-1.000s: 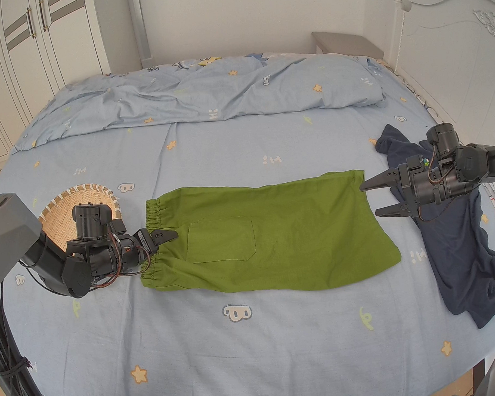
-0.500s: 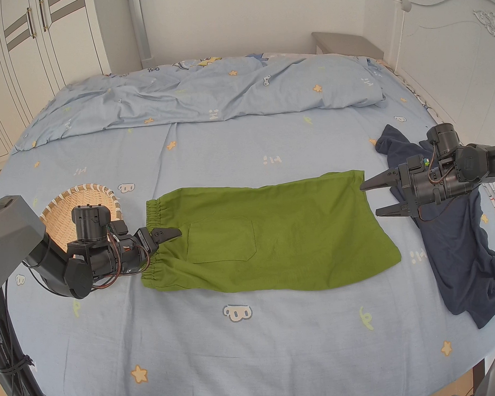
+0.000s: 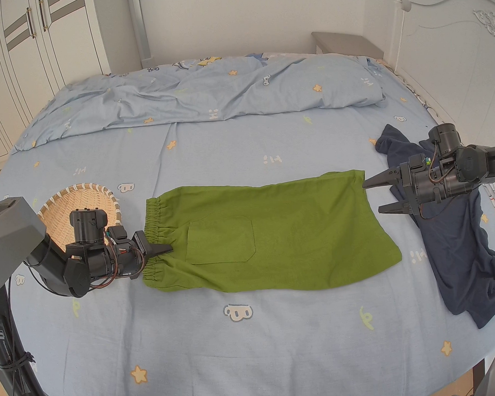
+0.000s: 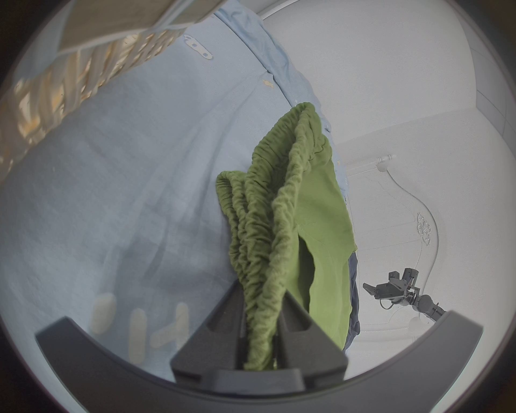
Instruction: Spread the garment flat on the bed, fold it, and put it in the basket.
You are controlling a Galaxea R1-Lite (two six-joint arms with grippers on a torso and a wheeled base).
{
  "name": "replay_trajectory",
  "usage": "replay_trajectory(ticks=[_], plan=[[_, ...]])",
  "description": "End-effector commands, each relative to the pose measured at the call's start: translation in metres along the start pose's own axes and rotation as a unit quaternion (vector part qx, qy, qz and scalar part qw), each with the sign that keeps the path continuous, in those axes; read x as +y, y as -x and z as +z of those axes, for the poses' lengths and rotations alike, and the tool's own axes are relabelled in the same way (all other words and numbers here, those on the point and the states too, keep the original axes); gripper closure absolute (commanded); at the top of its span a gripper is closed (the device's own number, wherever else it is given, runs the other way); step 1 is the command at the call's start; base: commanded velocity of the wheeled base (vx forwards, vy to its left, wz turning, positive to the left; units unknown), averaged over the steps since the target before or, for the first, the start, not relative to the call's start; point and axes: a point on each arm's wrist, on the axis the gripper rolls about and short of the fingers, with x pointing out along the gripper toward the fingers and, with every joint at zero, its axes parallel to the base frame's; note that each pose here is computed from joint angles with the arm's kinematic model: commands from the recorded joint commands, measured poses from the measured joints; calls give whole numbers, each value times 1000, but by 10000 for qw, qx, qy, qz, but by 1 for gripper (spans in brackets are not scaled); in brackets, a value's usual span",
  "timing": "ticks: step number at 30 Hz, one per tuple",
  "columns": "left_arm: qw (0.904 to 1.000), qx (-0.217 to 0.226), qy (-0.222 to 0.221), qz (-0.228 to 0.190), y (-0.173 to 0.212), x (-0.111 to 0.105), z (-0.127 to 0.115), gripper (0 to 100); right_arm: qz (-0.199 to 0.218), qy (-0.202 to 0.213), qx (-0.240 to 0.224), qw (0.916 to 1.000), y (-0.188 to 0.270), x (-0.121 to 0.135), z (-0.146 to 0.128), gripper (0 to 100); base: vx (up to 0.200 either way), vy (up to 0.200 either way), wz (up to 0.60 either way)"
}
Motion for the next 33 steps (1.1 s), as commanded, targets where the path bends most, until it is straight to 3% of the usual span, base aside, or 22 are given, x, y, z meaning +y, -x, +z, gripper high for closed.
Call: replay_trajectory(ticks=[1,7,10,21,33], plan=[[9999,-113,-44,-16,2,-1,5,100,-58,-79,52,9999,-5,-7,0,0,0,0,0],[9997,-238,-84,-43,9,-4,12,100,-144,-158,32,9998,-7,-25,5,0,0,0,0],[9994,-310,-116,-69,14,-8,15,100,-221,-329,132,9991,-18,-45,8,0,0,0,0],[9994,-314,-113,-73,15,-9,14,100,-351,-471,419,9974,-35,-71,9,0,0,0,0],[9994,-308,-124,-77,15,-9,14,100,-398,-529,354,9972,-33,-83,13,0,0,0,0]])
